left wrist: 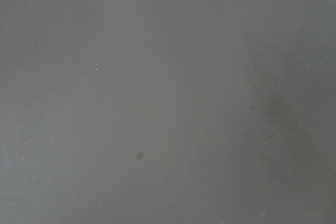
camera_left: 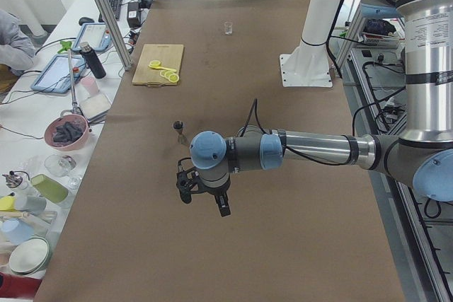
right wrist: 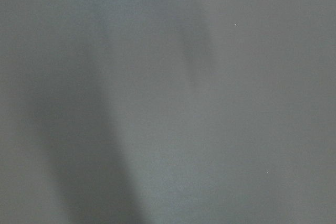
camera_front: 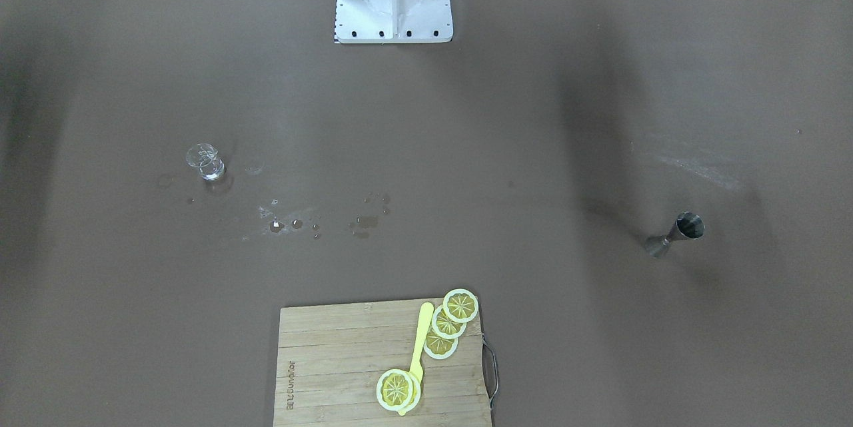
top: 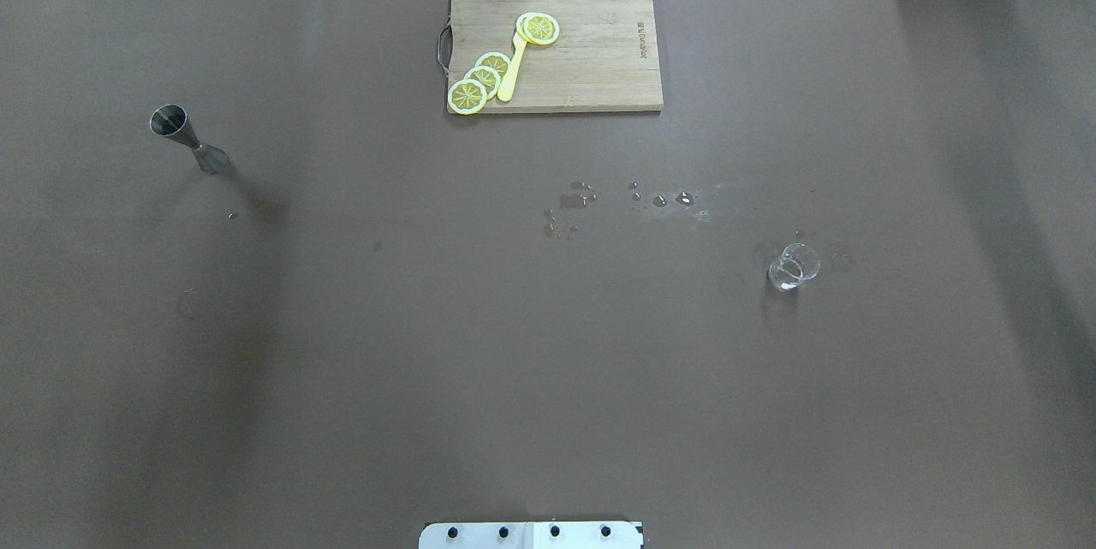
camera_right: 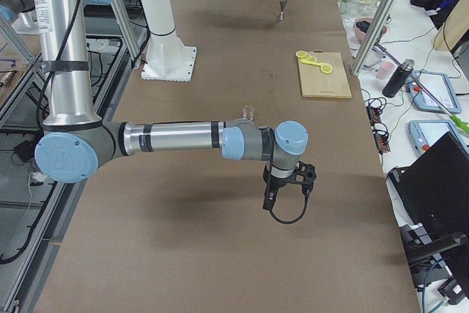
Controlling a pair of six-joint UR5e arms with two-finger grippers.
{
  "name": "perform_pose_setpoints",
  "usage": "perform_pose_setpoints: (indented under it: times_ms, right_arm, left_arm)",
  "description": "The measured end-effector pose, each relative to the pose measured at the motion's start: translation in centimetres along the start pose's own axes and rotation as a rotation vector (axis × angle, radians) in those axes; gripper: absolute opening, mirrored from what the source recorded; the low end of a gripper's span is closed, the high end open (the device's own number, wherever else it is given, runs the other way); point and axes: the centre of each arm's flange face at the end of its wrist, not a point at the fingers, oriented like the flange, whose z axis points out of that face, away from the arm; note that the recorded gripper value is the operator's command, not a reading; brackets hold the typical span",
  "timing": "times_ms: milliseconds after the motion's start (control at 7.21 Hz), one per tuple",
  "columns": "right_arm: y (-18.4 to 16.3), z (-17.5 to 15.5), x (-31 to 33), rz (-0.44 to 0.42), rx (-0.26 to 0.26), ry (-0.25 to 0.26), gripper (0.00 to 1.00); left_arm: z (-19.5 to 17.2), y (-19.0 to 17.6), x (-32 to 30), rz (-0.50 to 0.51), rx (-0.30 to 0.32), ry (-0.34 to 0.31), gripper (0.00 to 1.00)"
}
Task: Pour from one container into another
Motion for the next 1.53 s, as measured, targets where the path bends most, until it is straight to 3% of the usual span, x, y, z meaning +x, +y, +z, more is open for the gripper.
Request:
perform_pose_setpoints:
  times_ms: [139,416,1526]
  right_arm:
    - [0.0,0.0,0.0,0.000,-0.001,0.000,1.00]
    - [0.0,0.0,0.0,0.001,-0.001,0.001,1.00]
    - [0.0,0.2,0.1,0.002,-0.003,0.001,1.00]
  left_arm:
    - [-0.2,0.3,-0.5,0.078,0.005,-0.009,0.98]
    - [-0.5,0.8,-1.3,0.124,0.011,-0.014,0.98]
    - [-0.2,1.6,-1.9,0.120,0.004,-0.020,0.98]
